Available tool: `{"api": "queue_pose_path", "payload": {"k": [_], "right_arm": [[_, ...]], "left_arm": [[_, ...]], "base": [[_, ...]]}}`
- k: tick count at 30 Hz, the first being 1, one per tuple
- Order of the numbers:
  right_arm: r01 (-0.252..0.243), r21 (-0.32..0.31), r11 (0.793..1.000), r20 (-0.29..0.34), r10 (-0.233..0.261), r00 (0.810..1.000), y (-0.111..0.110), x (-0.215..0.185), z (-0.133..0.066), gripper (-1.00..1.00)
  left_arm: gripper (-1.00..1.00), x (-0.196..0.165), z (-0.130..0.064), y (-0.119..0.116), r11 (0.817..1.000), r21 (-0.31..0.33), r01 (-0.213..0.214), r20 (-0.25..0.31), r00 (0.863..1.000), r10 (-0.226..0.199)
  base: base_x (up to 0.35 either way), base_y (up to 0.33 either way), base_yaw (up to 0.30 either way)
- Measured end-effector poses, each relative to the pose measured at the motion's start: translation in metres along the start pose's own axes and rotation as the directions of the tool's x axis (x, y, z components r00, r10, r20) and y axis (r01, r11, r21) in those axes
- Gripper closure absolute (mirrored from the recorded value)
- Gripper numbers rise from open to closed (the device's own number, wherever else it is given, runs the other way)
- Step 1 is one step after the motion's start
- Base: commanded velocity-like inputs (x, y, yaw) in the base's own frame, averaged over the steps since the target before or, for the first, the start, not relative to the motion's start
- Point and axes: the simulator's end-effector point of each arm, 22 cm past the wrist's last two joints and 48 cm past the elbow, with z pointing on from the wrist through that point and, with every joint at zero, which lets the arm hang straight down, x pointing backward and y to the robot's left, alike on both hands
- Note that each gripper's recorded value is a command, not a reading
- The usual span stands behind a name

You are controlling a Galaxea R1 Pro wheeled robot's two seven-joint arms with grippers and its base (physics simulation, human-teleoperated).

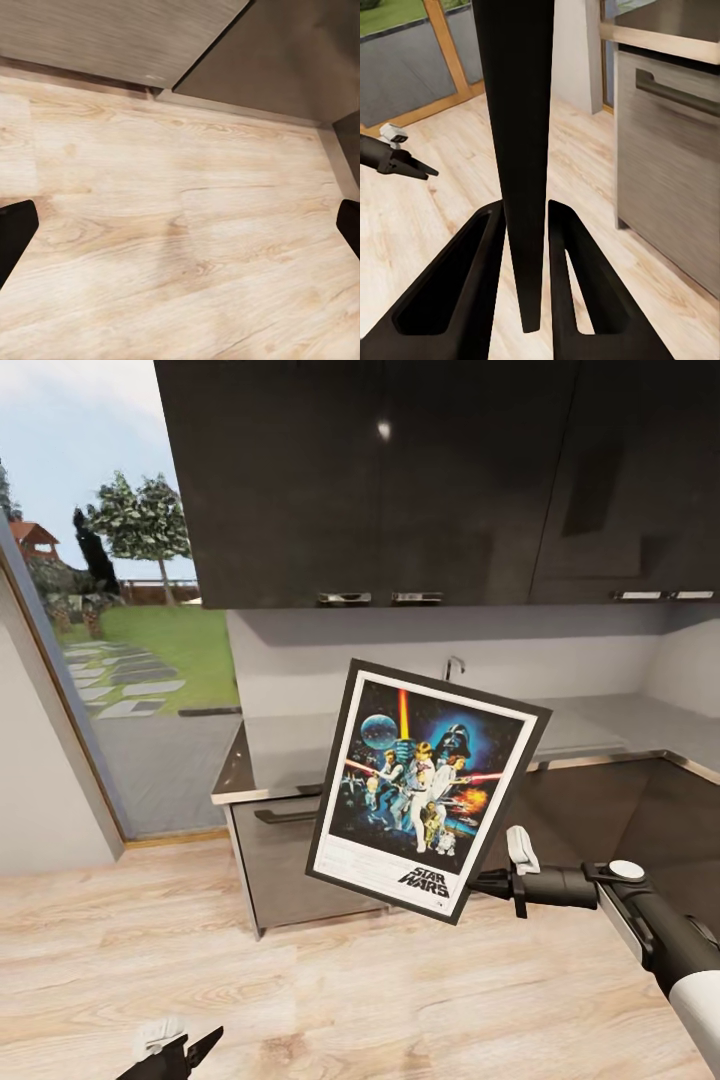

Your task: Pick up the poster from the kitchen countertop and hang it on one of the wall nails in the kitchen.

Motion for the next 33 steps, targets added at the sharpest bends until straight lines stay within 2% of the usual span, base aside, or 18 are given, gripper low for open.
{"api": "queue_pose_path", "payload": {"k": [12,33], "right_arm": [[-0.009,-0.003,1.000,0.044,0.009,0.999,0.006,-0.018,-0.006,1.00],[-0.009,-0.005,1.000,0.046,0.009,0.999,0.017,-0.031,-0.013,1.00]], "left_arm": [[-1.00,-0.003,-0.008,-0.007,1.000,0.001,0.001,0.000,1.000,-0.001],[-1.00,-0.007,-0.022,-0.016,1.000,0.002,0.001,-0.001,1.000,-0.001]], "base": [[0.000,0.000,0.000],[0.000,0.000,0.000]]}}
